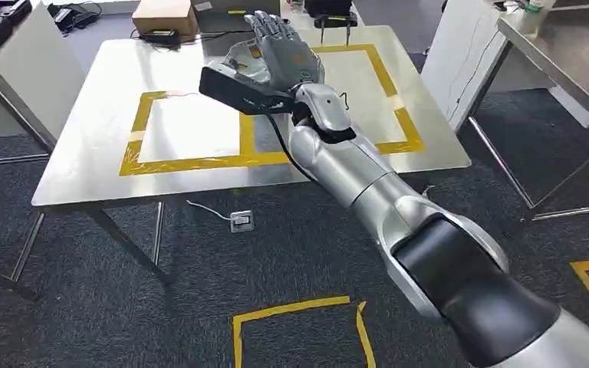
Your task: Take the parts from the cabinet and place them on the table.
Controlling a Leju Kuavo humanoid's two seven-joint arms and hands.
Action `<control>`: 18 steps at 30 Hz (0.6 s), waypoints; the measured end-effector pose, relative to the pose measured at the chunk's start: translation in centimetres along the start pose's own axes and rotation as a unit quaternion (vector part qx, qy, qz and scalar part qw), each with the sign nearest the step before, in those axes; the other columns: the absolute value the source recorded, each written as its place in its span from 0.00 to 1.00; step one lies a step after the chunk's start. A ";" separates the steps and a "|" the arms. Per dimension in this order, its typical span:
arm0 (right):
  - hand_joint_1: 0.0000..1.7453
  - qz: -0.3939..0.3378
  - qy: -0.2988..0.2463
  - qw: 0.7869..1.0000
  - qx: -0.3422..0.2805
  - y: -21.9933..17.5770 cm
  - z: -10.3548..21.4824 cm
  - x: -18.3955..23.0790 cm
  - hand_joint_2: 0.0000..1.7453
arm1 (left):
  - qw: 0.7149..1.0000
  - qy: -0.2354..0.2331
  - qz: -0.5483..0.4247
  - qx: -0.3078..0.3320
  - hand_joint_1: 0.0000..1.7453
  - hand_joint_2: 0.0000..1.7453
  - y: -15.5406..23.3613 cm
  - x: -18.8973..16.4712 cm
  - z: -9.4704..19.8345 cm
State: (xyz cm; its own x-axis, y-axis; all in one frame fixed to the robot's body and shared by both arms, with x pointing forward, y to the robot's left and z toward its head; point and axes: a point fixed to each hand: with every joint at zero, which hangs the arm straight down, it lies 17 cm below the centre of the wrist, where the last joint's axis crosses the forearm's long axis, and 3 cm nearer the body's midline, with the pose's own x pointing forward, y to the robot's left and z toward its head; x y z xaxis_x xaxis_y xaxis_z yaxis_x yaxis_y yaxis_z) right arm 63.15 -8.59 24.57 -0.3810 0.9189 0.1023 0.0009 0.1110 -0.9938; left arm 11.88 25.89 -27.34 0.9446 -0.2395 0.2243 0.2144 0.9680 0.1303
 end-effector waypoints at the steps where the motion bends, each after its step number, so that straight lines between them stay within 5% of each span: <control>1: 0.00 0.000 -0.001 1.000 0.000 -0.1 0.0 0.0 0.00 | 1.000 0.000 0.000 -0.001 0.00 0.00 -0.1 -0.1 0.0; 18: 0.00 0.002 0.003 1.000 -0.003 -0.7 -0.2 -0.1 0.00 | 1.000 0.003 0.003 0.000 0.00 0.00 -0.1 -0.1 0.0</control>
State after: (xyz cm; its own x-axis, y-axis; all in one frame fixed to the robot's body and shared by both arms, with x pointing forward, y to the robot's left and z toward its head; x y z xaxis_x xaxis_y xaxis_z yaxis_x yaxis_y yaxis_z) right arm 63.42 -8.70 25.29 -0.3752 0.9218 0.0979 0.0074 0.1086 -0.9941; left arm 11.75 25.84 -27.37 0.9475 -0.2330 0.2188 0.2084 0.9694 0.1295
